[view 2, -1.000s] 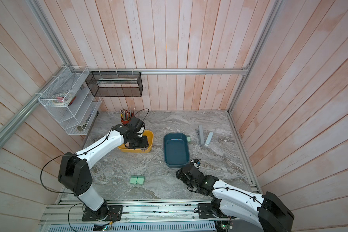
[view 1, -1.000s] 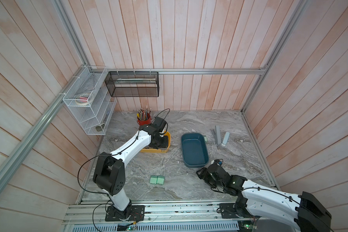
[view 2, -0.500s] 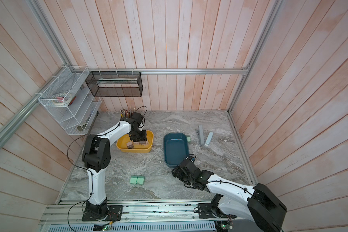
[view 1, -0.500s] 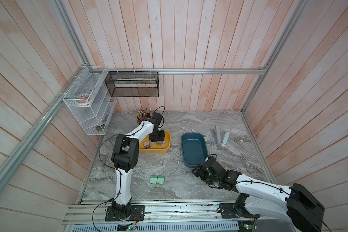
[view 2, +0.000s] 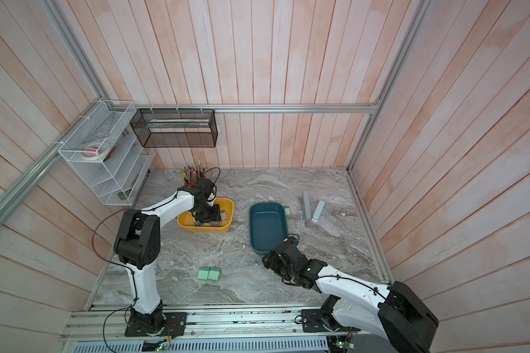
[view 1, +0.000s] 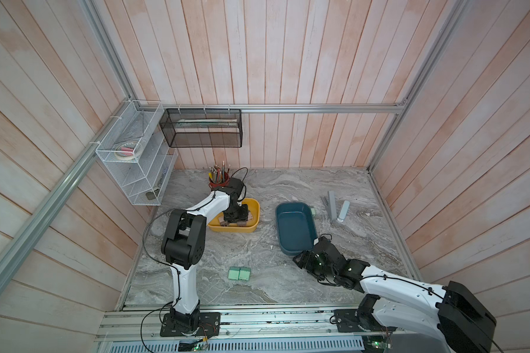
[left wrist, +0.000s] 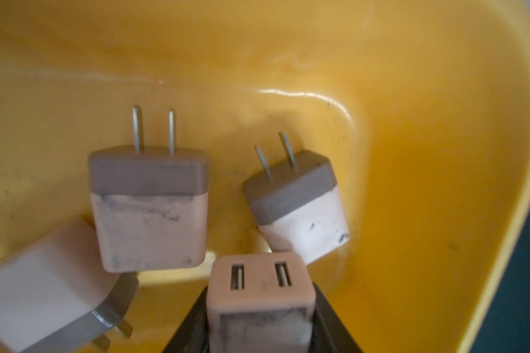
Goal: Place the plugs by color into the storage box
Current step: Place the plug in the storage box.
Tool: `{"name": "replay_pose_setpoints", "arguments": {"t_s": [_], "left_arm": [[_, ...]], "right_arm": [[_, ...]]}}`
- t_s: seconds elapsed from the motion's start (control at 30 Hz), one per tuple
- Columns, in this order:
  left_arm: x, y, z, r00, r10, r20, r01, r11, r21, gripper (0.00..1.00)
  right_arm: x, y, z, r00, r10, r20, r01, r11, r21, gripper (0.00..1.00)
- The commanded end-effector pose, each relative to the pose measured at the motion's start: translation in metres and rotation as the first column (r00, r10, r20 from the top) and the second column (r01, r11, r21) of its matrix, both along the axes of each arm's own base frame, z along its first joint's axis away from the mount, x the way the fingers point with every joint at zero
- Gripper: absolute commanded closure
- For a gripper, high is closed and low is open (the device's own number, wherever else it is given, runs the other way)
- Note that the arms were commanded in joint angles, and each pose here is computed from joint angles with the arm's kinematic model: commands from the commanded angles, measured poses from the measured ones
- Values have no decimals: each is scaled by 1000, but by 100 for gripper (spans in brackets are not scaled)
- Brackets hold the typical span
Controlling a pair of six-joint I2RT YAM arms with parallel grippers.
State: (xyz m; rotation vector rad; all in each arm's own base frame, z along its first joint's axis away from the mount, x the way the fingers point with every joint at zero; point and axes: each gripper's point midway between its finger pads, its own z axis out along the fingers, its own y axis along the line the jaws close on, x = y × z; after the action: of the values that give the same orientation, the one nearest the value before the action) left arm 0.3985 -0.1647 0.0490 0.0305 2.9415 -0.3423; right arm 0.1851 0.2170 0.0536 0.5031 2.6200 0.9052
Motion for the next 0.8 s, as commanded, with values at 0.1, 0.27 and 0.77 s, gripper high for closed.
{"name": "replay_pose_setpoints", "arguments": {"t_s": [0.1, 0.27, 0.77], "left_arm": [[-8, 4, -15, 999, 16, -34, -16, 1000, 11, 47], [-2, 2, -3, 999, 28, -16, -28, 1000, 1, 36], [-2, -1, 139, 981, 118, 153, -100, 988, -119, 28]], "right_arm": [[-1, 0, -4, 1000, 16, -5, -16, 1000, -8, 27], [2, 0, 1, 1000, 20, 9, -20, 1000, -21, 27], [56, -8, 69, 991, 46, 128, -32, 994, -104, 27]]}}
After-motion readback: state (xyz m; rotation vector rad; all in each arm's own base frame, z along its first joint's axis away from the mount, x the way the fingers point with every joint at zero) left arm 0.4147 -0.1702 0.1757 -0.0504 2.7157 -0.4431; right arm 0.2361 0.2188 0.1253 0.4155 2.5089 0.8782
